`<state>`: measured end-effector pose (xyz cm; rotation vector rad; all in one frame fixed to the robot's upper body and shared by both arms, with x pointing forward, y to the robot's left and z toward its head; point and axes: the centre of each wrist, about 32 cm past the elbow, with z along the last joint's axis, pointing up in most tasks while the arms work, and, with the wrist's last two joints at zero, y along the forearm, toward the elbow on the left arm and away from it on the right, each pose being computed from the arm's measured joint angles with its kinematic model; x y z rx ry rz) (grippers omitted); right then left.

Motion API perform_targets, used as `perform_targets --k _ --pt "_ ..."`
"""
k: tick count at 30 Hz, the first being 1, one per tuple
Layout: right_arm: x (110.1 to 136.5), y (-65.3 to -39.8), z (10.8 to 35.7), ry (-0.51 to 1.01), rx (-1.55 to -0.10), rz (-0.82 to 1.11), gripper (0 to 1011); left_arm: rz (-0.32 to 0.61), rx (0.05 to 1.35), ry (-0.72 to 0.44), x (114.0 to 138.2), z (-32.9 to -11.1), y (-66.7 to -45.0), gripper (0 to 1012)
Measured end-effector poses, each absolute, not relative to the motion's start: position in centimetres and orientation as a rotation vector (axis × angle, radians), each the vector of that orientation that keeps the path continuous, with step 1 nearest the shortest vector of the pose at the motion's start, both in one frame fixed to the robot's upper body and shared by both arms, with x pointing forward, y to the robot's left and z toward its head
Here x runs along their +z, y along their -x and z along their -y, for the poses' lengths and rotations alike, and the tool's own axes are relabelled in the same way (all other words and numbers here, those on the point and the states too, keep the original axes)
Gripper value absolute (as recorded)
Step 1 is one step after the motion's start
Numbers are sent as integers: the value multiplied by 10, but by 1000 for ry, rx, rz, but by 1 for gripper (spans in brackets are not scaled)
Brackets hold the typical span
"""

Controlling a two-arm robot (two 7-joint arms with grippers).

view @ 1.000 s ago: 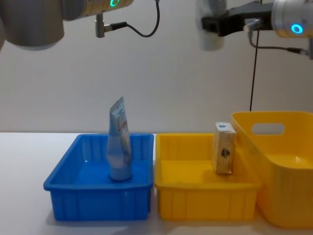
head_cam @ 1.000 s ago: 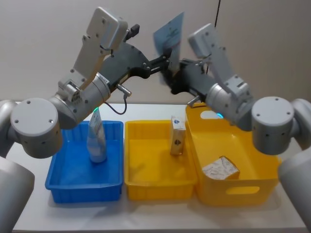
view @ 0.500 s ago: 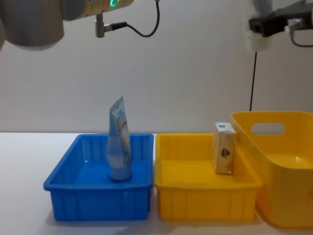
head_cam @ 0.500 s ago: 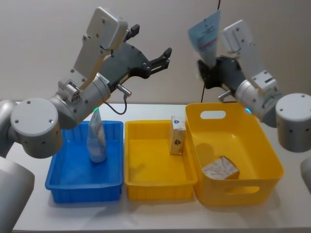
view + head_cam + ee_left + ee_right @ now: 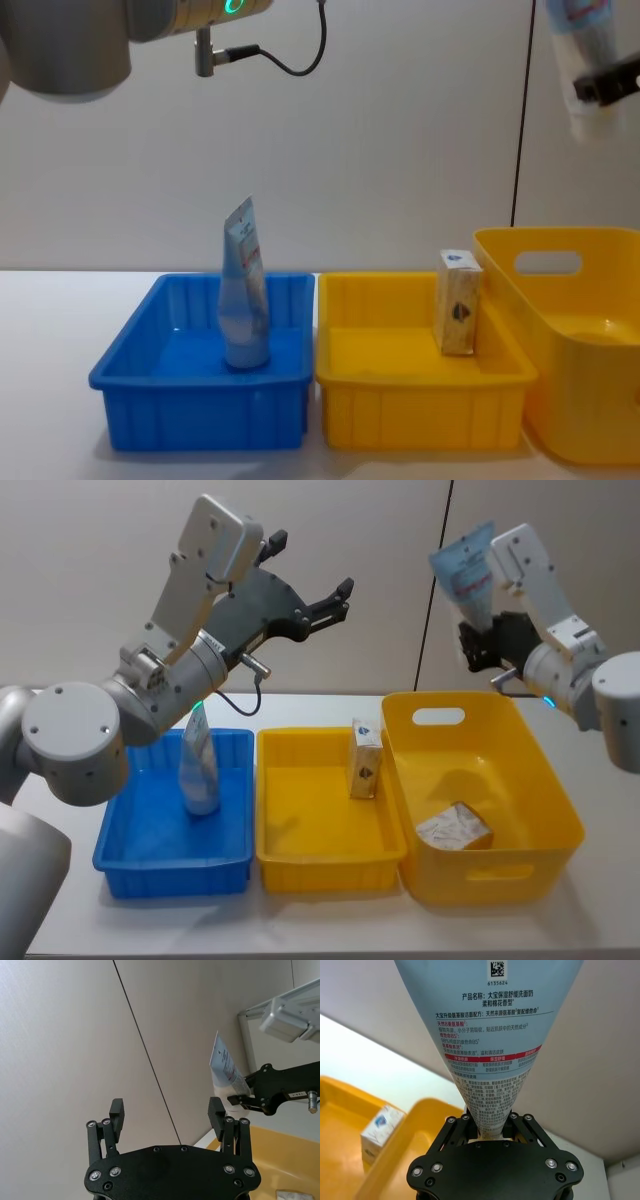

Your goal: Bimanual collaborative sorting of washing and personal care products

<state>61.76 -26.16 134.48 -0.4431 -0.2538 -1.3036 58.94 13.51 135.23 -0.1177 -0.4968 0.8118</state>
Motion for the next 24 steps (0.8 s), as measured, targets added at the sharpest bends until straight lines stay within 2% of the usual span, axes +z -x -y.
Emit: perform_targets --k 24 --pt "1343 -656 284 692 -1285 -74 213 497 812 118 1352 -135 -589 1001"
